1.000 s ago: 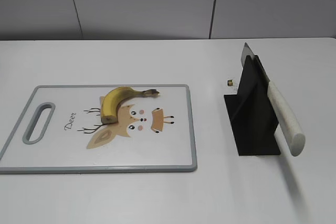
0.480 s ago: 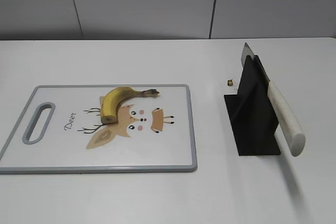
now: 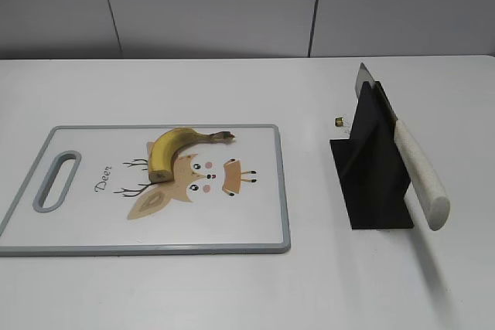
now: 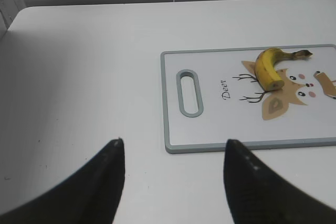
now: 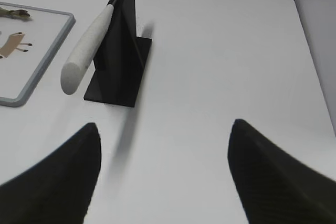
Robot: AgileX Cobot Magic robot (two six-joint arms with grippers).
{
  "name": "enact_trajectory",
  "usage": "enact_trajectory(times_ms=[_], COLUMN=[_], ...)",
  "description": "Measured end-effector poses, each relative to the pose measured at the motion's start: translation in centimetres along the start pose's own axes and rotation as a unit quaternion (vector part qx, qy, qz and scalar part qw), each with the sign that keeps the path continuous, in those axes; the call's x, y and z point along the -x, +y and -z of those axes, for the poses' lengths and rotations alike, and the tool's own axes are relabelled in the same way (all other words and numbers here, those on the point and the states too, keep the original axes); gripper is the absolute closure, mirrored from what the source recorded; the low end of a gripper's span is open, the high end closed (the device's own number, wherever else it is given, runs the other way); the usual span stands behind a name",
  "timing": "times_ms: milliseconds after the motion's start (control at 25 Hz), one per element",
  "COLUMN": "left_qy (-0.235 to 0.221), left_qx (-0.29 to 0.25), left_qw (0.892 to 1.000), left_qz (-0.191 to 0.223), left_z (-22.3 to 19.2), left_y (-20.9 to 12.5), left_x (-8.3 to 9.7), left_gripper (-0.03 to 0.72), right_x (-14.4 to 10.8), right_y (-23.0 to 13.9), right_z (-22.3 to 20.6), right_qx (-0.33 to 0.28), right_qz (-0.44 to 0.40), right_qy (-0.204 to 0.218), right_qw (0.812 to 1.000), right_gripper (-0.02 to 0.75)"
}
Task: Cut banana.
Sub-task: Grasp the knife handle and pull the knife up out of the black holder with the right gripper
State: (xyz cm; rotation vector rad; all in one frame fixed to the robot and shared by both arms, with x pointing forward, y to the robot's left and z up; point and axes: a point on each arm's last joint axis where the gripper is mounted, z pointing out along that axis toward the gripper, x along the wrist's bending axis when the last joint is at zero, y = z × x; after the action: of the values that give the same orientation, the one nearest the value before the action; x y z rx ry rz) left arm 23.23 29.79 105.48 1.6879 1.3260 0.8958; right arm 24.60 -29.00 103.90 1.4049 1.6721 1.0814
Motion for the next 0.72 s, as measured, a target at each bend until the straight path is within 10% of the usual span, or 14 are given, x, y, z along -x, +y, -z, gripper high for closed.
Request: enact_trajectory(times_ms=[720], left_qy=[0.000], left_qx=[0.000], left_qw=[1.000], left_qz=[0.000], left_z=[0.0], left_y=[0.0], left_x=[0.0], left_gripper=[0.112], right_x=[0.4], right_y=[4.9], right_z=[-1.6], right_qx=[-0.210], right_qz=[-0.022], right_qy=[0.000], right_qw=[0.977], right_gripper=[0.167])
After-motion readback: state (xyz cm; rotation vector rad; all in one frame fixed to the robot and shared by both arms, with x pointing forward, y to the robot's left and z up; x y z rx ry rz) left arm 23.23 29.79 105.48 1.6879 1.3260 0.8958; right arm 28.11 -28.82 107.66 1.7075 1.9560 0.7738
